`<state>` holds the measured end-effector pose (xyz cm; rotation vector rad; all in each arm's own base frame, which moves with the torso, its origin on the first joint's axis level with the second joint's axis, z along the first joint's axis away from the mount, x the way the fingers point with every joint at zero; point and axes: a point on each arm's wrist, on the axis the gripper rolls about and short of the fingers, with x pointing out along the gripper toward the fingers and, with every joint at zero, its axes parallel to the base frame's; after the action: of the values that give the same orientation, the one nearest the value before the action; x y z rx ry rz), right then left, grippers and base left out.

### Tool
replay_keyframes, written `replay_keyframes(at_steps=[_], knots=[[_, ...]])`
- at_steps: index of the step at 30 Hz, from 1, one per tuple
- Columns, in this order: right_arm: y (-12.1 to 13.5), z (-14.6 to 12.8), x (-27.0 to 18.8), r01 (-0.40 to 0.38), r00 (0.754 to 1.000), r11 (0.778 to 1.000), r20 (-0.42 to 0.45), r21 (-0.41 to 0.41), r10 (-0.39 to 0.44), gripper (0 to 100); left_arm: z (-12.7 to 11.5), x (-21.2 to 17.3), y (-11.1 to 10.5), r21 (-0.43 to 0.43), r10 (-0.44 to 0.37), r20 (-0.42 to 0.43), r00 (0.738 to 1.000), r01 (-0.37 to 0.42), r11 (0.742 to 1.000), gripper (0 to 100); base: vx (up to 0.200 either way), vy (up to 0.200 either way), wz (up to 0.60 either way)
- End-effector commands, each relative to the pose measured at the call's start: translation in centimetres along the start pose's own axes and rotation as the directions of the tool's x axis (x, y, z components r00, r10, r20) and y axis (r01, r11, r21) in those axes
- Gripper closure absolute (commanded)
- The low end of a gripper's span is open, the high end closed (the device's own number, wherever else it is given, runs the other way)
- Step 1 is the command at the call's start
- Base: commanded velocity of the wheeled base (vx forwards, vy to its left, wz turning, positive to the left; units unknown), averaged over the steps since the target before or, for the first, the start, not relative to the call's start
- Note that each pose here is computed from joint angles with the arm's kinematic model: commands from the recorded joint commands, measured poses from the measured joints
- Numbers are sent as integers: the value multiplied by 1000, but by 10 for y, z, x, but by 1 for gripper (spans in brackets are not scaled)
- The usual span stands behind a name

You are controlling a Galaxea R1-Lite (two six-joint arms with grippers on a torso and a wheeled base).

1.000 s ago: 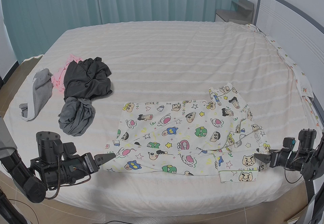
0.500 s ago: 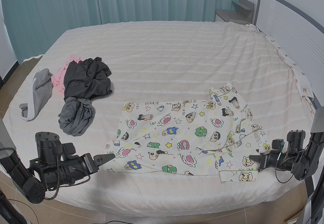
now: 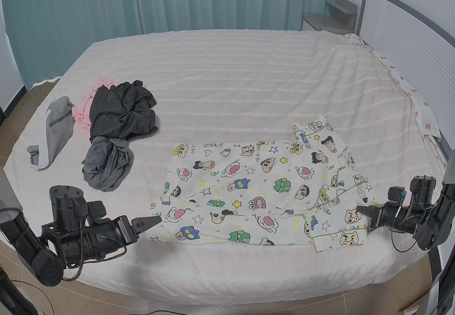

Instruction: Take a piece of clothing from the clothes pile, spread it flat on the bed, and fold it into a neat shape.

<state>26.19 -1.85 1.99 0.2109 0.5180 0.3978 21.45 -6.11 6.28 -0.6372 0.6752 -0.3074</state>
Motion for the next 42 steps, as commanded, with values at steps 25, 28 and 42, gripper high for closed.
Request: replay_keyframes(at_steps=[25,28,42], knots=[[-20,29,37,3,994,999,107,-32,0,0,-1,1,0,0,3,-4,1000,-3,1000,0,0,0,0],[-22,30,40,6,995,1000,104,-27,-3,0,-1,1,0,0,3,-6,1000,-3,1000,0,0,0,0],[-7,60,-6,60,966,989,242,135,-92,0,-4,1,-7,-5,-27,-16,1000,27,1000,0,0,0,0]])
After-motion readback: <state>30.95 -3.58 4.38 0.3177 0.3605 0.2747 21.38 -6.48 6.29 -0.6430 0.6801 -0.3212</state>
